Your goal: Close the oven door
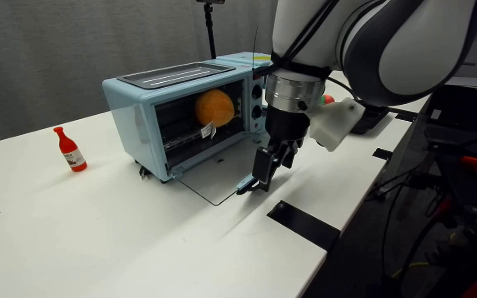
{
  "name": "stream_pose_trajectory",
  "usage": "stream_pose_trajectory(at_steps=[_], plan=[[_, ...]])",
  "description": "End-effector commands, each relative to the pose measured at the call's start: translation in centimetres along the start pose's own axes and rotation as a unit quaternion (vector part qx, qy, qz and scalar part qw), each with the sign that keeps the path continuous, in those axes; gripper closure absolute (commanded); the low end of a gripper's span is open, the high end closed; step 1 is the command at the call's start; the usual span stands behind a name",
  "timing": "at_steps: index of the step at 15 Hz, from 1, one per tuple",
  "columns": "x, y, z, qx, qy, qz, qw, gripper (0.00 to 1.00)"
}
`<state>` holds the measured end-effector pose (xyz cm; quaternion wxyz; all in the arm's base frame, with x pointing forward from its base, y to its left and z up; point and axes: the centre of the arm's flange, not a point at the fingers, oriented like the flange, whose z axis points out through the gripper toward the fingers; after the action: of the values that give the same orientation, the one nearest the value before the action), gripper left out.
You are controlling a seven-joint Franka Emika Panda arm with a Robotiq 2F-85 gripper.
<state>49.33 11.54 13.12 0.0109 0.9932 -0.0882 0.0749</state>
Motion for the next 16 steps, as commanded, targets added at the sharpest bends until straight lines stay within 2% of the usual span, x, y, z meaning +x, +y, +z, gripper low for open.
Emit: stream_pose_trajectory(at_steps=[1,16], plan=[[1.2,-0.8,-1.2,0.002,0.026,-0.018,0.9995,0.0],[1.9,-2.8,-5.1,0.0,0.063,-0.037,0.9973,0.0]])
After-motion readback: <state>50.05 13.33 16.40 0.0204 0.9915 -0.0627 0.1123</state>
